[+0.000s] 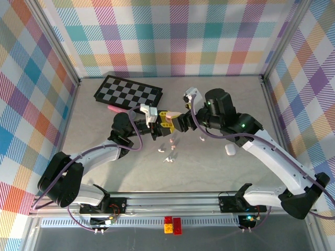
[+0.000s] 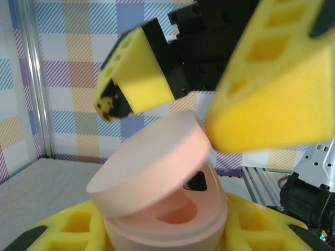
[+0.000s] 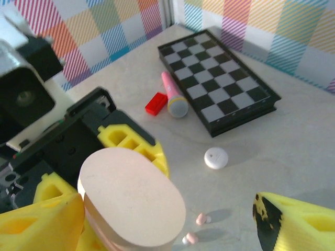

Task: Insert wireless bluetooth earbuds into charging case

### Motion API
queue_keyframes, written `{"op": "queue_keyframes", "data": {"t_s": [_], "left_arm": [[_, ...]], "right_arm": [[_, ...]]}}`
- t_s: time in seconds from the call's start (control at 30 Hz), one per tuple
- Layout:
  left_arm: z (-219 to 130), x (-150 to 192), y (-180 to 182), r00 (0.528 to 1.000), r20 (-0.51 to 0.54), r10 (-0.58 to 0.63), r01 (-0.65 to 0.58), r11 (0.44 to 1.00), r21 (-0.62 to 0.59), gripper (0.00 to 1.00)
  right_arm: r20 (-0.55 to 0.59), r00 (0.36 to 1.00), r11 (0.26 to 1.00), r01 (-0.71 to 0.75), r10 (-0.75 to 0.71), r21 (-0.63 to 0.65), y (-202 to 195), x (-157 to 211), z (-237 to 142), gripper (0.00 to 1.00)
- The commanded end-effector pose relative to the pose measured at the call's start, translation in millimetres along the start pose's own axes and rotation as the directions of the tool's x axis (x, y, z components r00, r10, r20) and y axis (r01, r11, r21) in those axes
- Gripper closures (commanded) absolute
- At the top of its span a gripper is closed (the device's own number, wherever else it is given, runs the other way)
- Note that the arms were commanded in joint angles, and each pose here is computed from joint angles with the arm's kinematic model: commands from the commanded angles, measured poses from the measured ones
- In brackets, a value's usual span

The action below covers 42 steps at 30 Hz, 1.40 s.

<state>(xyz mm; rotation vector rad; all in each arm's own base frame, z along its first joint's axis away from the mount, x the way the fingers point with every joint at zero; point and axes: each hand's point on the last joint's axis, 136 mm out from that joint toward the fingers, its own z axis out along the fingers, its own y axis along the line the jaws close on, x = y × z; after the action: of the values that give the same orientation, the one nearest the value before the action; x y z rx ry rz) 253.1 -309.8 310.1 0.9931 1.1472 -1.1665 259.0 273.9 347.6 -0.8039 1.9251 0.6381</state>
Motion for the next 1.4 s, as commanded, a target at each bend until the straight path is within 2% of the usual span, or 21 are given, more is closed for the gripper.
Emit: {"op": "queue_keyframes", "data": {"t_s": [0.0,0.2,0.43,0.6,1.0,1.17,1.23,1.37], "left_arm": [[-4,-14,-10,0.998,0.032,0.054,-0.055,0.998,0.040,0.73],[-2,-18,-11,0.998,0.037,0.055,-0.056,0.997,0.050,0.73],[-3,-15,-8,0.998,0.039,0.042,-0.044,0.998,0.043,0.73],[-2,-19,-6,0.998,0.049,0.036,-0.039,0.998,0.046,0.73],[-4,-19,2,0.997,0.073,0.013,-0.015,0.999,0.032,0.74],[-13,-19,10,0.996,0.090,0.000,-0.001,1.000,0.005,0.74],[-18,-21,16,0.994,0.108,-0.005,0.007,1.000,-0.012,0.74],[-28,-27,23,0.991,0.131,0.004,0.001,0.999,-0.044,0.74]], "right_arm": [[0.079,0.997,0.999,-0.017,0.013,0.051,-9,-20,-7,0.17],[0.090,0.995,0.997,-0.048,0.043,0.061,-11,-29,-1,0.18],[0.177,0.983,0.995,-0.068,0.055,0.068,-13,-40,-13,0.18],[0.160,0.985,0.993,-0.077,0.061,0.095,-17,-33,-14,0.18],[0.163,0.985,0.998,-0.058,0.052,0.029,-5,-23,-19,0.15],[0.225,0.961,0.985,-0.171,0.163,0.017,-12,-20,-35,0.15],[0.251,0.943,0.969,-0.240,0.219,0.059,-27,-12,-43,0.14],[0.288,0.861,0.867,-0.474,0.419,0.155,-72,25,-52,0.14]]}}
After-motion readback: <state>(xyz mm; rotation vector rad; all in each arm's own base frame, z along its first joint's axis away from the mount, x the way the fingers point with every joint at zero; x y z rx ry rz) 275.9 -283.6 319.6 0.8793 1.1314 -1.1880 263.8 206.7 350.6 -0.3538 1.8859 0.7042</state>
